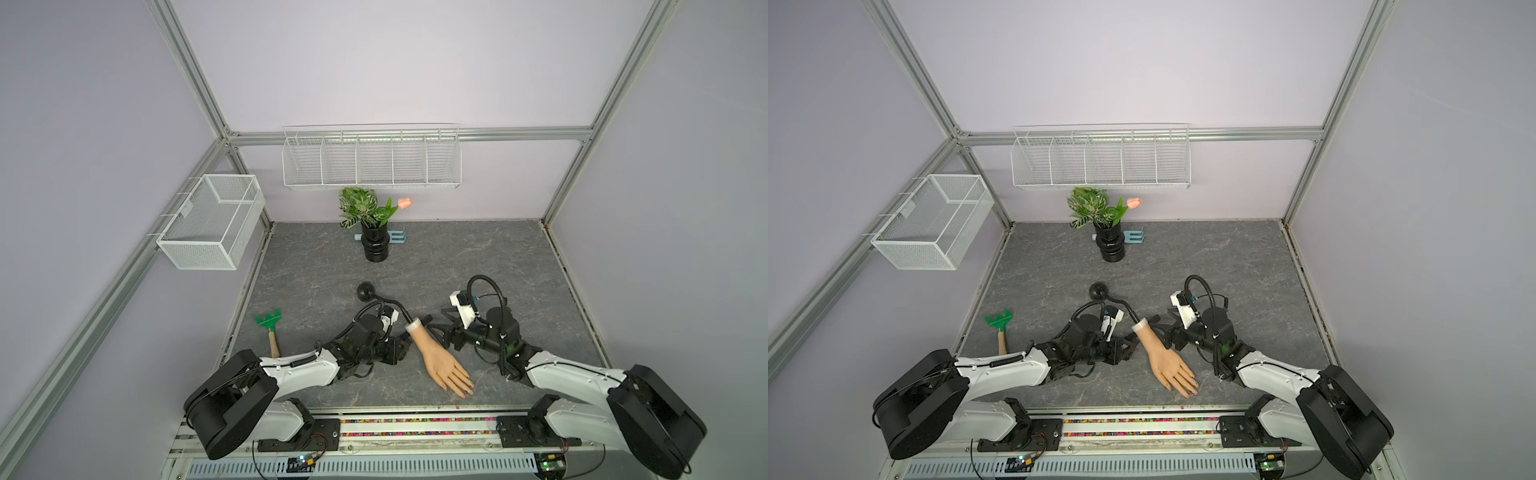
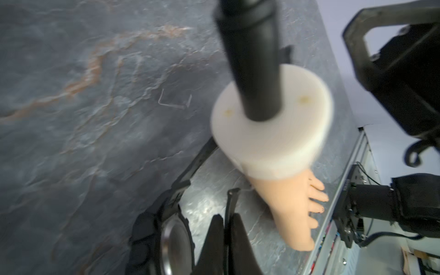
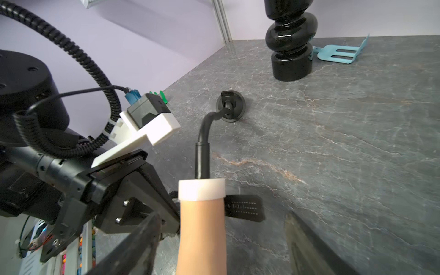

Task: Take off the watch
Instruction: Take off the watch from the hand.

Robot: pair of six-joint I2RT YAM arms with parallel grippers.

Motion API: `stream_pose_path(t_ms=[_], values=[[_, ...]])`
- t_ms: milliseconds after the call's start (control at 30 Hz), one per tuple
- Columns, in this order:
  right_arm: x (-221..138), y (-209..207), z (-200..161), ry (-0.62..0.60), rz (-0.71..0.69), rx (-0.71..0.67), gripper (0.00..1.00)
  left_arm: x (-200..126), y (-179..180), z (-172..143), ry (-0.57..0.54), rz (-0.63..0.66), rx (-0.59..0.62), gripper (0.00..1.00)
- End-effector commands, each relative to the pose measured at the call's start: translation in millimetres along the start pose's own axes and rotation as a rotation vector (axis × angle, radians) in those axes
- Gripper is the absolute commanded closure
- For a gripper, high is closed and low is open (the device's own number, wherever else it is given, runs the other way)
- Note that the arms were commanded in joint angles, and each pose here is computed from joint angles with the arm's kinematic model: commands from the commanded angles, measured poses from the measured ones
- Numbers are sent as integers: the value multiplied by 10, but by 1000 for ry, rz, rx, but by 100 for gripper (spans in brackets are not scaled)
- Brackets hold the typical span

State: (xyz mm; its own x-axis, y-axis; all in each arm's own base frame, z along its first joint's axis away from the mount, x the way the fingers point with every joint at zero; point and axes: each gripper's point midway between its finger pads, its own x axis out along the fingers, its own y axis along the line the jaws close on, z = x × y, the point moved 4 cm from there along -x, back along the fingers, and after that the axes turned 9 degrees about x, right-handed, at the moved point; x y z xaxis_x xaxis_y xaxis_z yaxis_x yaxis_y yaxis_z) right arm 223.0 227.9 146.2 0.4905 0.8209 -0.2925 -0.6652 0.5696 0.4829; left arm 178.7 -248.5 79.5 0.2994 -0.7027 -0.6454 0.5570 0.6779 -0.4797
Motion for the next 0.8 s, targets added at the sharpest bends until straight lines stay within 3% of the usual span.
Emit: stream_pose_path(t_ms=[0, 167, 567, 667, 767], values=[[62, -4, -223, 103, 1, -9, 15, -108, 364, -302, 148, 237, -60, 100], [166, -7, -298, 152, -53, -73, 14, -226, 432, -298, 156, 319, -80, 100], [118, -235, -270, 61, -285, -144, 10, -547, 782, -155, 170, 686, -74, 99], [49, -280, -228, 36, -336, -150, 10, -532, 780, -59, 152, 705, -58, 85], [-23, -288, -170, 0, -361, -150, 9, -469, 697, 13, 124, 637, -52, 66]])
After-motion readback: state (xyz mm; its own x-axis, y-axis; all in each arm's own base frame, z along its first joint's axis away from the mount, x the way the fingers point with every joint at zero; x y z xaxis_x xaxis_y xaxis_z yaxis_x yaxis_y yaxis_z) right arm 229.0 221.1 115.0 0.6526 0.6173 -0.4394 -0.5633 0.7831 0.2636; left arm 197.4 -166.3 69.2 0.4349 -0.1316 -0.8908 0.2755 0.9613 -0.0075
